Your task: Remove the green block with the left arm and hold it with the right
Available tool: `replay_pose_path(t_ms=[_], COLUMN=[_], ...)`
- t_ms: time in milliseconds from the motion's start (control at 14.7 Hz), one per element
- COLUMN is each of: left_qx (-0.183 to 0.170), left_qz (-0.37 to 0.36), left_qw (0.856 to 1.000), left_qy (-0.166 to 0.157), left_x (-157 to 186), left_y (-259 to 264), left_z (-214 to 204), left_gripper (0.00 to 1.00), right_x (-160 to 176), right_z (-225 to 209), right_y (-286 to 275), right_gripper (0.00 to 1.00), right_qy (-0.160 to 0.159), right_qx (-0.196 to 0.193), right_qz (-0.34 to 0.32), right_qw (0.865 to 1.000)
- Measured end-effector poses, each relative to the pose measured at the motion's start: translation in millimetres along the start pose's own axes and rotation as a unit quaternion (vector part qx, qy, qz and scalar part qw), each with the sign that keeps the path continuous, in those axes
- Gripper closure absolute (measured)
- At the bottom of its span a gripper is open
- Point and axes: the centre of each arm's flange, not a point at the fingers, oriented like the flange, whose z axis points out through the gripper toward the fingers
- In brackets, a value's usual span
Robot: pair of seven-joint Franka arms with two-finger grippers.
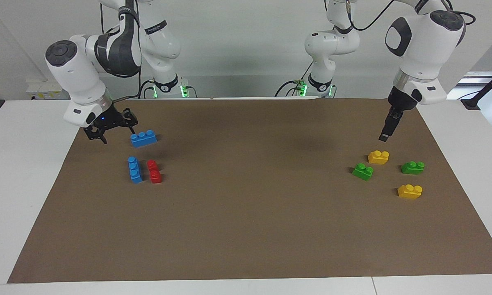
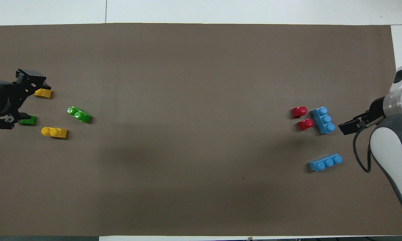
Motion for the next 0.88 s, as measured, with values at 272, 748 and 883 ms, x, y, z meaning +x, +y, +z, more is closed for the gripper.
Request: replay_pose_path(t_ms=[272,748,883], left_qx=[-0.007,0.012,0.023], left_qz=[0.017,0.152,0.182], left_qw=[1.0,0.988,0.983], left_qy=[0.005,0.008,0.011], left_x=[-6,-2,-1], left_y=[10,7,5], left_z=[-22,-66,-68], left_gripper=[0.0,0.0,0.0], right_x=[2,28,36], right_z=[-38,-115,-120], right_y=[-6,-56,-67], right_gripper=[0.0,0.0,0.0], right_qy=[0.014,-0.011,-0.016], right_qx=[-0.012,0.011,0.017], right_qz=[0.003,0.102,0.122], right_qw=[1.0,0.995,0.992])
